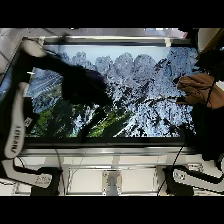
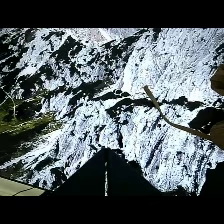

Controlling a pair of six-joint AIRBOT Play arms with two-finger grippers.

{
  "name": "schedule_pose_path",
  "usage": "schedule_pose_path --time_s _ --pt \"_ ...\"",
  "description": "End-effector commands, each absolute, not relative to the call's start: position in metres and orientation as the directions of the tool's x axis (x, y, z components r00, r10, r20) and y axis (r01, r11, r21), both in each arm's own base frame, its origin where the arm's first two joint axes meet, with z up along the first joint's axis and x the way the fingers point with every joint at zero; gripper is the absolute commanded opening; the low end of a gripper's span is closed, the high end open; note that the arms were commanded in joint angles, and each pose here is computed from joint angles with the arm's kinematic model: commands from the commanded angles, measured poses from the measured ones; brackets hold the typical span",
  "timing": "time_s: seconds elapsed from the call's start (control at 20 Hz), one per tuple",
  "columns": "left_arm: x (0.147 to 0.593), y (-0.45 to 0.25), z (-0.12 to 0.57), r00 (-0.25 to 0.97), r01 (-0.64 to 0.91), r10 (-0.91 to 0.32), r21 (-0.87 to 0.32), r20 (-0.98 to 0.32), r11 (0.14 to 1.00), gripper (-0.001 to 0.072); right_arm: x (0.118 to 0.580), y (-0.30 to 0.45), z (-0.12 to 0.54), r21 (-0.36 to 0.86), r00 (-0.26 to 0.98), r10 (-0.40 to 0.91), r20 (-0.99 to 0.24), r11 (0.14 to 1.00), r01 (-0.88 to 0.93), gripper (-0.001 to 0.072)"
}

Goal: Fold the clothes and pants, and hang the long-sleeved shirts on hangers.

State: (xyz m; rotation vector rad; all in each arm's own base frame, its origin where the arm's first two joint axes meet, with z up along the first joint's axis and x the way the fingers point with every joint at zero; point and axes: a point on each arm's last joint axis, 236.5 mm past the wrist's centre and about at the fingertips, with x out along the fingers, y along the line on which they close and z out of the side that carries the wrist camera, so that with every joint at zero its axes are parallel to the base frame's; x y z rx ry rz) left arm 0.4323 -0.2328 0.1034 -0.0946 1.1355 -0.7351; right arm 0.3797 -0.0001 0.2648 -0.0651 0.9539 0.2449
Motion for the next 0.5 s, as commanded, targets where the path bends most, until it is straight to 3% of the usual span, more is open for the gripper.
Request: schedule_pose_path --time_s 0.0,0.1,0.15,0.2,0.25,0.3,0.35,0.4,0.45 --pt "0.371 -0.347 0.032 -0.004 0.614 -0.566 -0.449 -0.825 0.649 0.0031 0.386 -0.008 0.267 0.014 0.577 0.146 -0.804 0.974 -0.227 0.0012" --pt "0.356 -0.371 -0.013 -0.077 0.603 -0.527 -0.46 -0.847 0.652 0.0045 0.386 -0.008 0.267 0.015 0.576 0.147 -0.804 0.974 -0.227 0.0012" --pt "0.355 -0.375 -0.026 -0.089 0.566 -0.518 -0.471 -0.851 0.676 0.0142 0.387 -0.008 0.266 0.016 0.576 0.148 -0.804 0.974 -0.228 0.0012" --pt "0.358 -0.373 -0.029 -0.089 0.546 -0.516 -0.475 -0.852 0.691 0.0415 0.388 -0.007 0.264 0.021 0.572 0.152 -0.806 0.973 -0.23 0.0014" --pt "0.366 -0.365 -0.022 -0.074 0.535 -0.521 -0.475 -0.85 0.699 0.0599 0.39 -0.007 0.261 0.026 0.564 0.156 -0.811 0.973 -0.231 0.0032" --pt "0.379 -0.349 -0.008 -0.043 0.519 -0.533 -0.474 -0.845 0.711 0.061 0.393 -0.005 0.254 0.041 0.551 0.168 -0.817 0.971 -0.235 0.013" --pt "0.392 -0.331 0.01 -0.002 0.501 -0.544 -0.472 -0.839 0.725 0.061 0.396 -0.002 0.244 0.066 0.529 0.189 -0.827 0.968 -0.242 0.0286" --pt "0.404 -0.305 0.031 0.039 0.479 -0.55 -0.468 -0.834 0.743 0.0607 0.398 0.004 0.232 0.098 0.502 0.217 -0.837 0.962 -0.253 0.0344" --pt "0.411 -0.273 0.05 0.071 0.453 -0.54 -0.455 -0.838 0.766 0.0598 0.398 0.007 0.218 0.126 0.471 0.237 -0.85 0.959 -0.255 0.0344"
